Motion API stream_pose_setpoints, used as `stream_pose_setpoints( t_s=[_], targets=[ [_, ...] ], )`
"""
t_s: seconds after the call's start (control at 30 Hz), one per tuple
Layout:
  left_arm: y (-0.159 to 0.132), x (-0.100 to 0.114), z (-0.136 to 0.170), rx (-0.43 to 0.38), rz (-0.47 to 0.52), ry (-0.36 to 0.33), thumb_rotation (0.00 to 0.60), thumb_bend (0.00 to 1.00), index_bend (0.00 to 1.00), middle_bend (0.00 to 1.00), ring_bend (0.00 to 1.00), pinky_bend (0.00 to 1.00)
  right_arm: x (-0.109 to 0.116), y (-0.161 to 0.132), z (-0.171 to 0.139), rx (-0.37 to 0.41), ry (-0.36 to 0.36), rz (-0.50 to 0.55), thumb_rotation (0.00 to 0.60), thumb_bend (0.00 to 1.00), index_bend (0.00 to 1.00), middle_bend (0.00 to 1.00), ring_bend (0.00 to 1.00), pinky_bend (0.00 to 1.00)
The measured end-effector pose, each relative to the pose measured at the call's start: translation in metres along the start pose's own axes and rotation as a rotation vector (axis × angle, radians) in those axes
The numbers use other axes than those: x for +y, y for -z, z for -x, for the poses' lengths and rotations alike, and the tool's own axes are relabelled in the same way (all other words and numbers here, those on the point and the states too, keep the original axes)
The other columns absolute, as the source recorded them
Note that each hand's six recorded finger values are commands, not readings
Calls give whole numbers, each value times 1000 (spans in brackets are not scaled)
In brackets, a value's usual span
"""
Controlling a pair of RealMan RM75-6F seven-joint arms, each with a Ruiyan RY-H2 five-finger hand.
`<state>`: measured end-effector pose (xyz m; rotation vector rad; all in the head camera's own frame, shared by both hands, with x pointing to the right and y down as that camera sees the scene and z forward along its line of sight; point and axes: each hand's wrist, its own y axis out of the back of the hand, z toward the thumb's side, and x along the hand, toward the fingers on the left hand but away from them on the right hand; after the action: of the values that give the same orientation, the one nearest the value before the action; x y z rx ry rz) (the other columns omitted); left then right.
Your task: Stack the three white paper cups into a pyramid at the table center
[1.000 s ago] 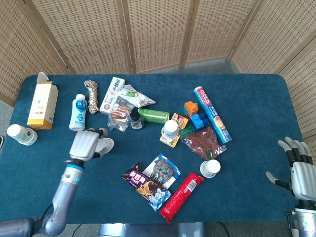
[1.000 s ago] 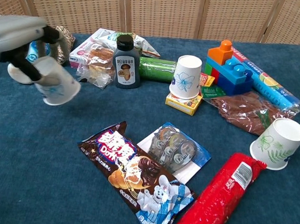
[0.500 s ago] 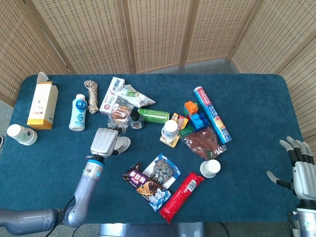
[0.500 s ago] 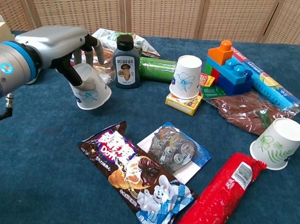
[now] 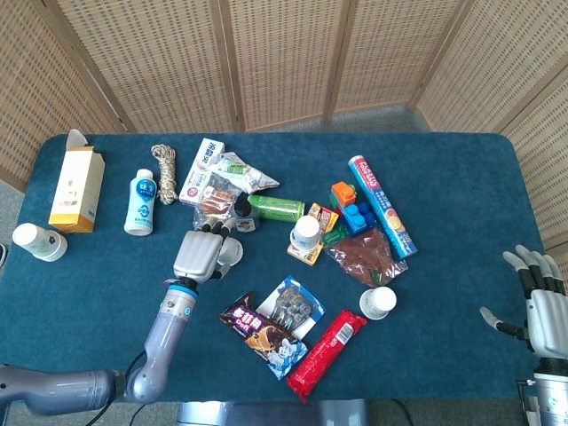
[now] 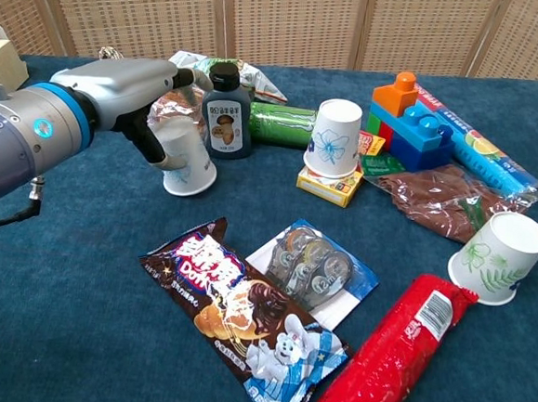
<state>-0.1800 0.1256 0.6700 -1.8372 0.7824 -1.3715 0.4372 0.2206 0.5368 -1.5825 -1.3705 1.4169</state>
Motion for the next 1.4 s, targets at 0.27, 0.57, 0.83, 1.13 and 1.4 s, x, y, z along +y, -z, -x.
stream_pose_setpoints(
  t_s=[0.27, 0.57, 0.83, 1.13, 1.4],
  targets=[
    [6, 11, 20, -37, 15, -18, 600, 284, 0, 0, 0, 128, -2, -3, -1, 8, -5, -11, 600, 186, 159, 0, 0, 0],
    [30, 39, 53, -85, 28, -83, 600, 282, 0, 0, 0, 110, -6, -8, -3, 21, -12, -27, 600, 187, 160, 0, 0, 0],
    [68, 68, 79, -80, 13, -168, 600, 283, 0, 0, 0, 69, -10, -11, -4, 30, -19, -39, 600, 185, 160, 0, 0, 0],
    [112, 83, 122, -55, -41, -179, 600, 282, 0, 0, 0, 0, -13, -13, -6, 35, -36, -52, 600, 184, 159, 0, 0, 0],
    [160, 90, 191, 43, -51, -142, 600, 282, 0, 0, 0, 0, -16, -20, -10, 61, -50, -64, 600, 185, 158, 0, 0, 0]
  ],
)
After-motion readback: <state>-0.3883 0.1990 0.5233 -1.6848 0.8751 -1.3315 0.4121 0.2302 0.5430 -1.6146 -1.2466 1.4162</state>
